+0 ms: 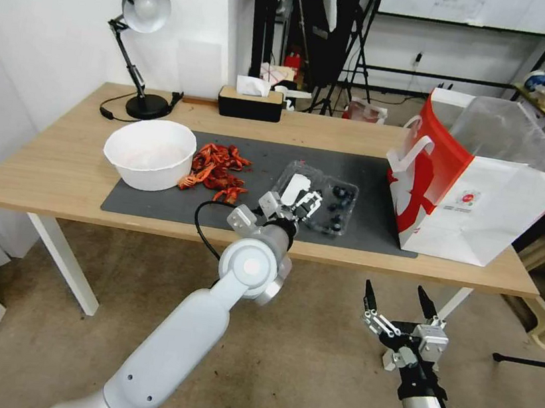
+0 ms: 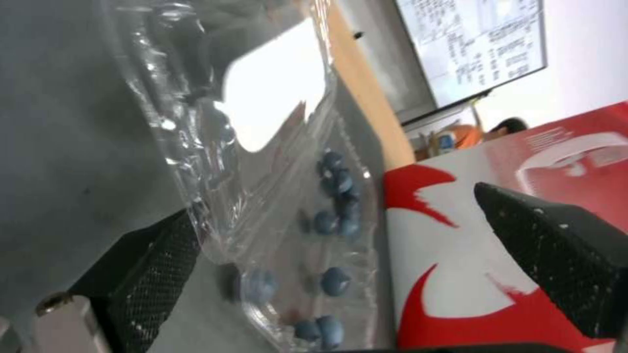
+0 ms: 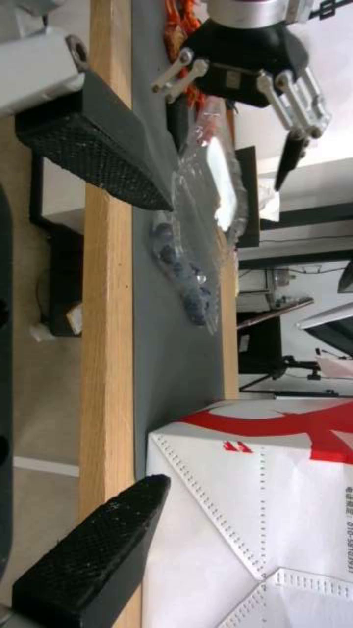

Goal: Close the takeout container lid, then place the container into the takeout bag.

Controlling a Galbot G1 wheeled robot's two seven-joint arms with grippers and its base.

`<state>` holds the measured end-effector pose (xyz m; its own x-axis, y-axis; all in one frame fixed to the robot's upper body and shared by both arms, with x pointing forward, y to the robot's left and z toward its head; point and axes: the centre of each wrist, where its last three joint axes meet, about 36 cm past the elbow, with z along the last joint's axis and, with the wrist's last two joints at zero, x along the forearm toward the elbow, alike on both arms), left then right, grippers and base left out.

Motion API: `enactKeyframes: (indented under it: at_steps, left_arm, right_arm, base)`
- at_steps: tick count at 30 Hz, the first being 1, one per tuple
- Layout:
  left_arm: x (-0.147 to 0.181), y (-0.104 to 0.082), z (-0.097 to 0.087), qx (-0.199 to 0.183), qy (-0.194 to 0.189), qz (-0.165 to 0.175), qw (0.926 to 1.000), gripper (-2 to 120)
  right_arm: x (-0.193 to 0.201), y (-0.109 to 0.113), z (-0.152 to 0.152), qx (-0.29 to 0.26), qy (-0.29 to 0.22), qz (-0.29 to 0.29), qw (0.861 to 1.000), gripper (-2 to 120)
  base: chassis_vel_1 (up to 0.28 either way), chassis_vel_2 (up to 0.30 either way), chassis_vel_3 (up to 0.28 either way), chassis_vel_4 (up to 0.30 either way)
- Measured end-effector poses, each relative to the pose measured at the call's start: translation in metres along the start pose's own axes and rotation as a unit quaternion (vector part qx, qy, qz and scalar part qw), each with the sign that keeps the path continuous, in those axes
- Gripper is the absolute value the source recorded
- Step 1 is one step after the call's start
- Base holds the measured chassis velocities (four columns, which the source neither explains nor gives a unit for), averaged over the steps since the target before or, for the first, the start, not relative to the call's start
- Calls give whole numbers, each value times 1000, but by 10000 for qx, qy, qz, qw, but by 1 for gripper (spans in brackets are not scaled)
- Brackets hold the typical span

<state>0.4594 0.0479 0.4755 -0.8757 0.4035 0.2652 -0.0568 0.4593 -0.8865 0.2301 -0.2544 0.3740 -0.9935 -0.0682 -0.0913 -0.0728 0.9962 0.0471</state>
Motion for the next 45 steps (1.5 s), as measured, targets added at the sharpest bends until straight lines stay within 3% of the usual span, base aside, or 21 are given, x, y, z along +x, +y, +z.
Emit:
enactKeyframes:
  at_steps: [8,32,45]
  left_arm:
    - [8,1,-1,38,-85,419,9991,100]
    - [13,9,-3,-116,-256,962,9950,100]
    - [9,22,-11,-444,-83,1590,9862,100]
  right_arm:
    - [0,1,0,28,-4,-2,10000,100]
    - [0,5,5,71,35,-15,10000,100]
    - [0,5,7,106,47,-8,9999,100]
  base:
    - [0,0,0,0]
    - [0,0,0,0]
    - [0,0,0,0]
